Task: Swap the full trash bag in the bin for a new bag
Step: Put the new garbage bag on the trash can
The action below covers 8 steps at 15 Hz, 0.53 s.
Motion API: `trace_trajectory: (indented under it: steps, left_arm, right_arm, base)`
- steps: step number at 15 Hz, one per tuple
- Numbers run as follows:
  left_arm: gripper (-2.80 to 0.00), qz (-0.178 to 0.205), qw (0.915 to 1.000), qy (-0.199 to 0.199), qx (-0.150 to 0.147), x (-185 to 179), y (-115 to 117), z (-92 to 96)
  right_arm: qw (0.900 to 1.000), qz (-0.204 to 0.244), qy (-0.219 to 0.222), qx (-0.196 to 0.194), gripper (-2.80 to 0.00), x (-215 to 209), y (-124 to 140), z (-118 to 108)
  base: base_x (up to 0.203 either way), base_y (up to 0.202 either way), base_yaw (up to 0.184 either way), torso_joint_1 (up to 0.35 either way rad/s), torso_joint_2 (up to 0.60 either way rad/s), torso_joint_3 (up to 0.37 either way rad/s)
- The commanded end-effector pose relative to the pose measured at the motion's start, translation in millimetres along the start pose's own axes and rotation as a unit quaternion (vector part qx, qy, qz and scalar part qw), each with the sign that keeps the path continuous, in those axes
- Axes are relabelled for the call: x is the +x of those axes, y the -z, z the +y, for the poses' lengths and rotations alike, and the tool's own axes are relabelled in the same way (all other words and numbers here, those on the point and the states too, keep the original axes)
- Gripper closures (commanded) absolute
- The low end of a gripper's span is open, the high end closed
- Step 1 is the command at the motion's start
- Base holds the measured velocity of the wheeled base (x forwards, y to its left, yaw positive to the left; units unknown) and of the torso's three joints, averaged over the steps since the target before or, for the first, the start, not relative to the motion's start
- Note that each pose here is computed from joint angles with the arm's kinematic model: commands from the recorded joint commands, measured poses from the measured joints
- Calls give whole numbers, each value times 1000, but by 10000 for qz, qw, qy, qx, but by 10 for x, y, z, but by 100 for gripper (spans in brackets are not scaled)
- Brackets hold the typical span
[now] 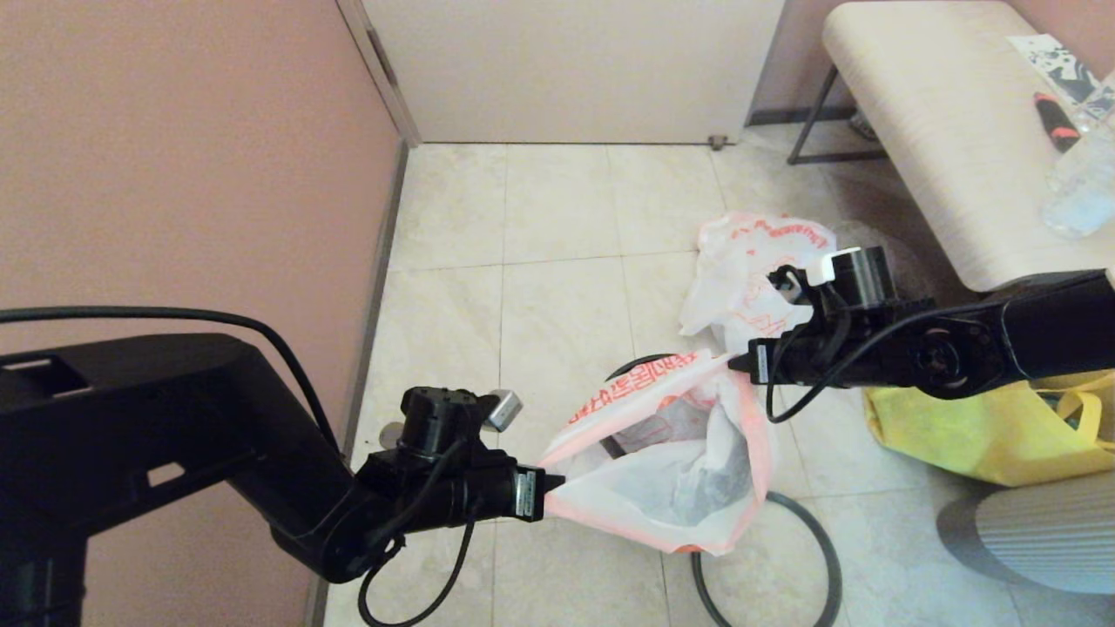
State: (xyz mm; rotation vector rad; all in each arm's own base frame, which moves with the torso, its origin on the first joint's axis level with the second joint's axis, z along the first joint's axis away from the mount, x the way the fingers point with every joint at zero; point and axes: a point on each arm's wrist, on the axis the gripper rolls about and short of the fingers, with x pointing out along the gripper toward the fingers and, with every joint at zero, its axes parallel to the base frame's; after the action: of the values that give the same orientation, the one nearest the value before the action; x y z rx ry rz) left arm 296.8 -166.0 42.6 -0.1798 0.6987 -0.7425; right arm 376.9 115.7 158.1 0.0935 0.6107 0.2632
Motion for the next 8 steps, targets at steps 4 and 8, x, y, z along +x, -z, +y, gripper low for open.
trace_trajectory:
  steps: [4,8]
  left_arm:
    - [0,-22,10000,10,-62,31,-11,16]
    - [0,-90,9999,-12,-144,26,-46,41]
  right_arm:
    - [9912,-88,-1324,1,-280,-675,171,12]
    - [9889,319,-1428,264,-280,-750,465,-168]
  base:
    - [0,0,0,0,0,0]
    - [0,0,0,0,0,0]
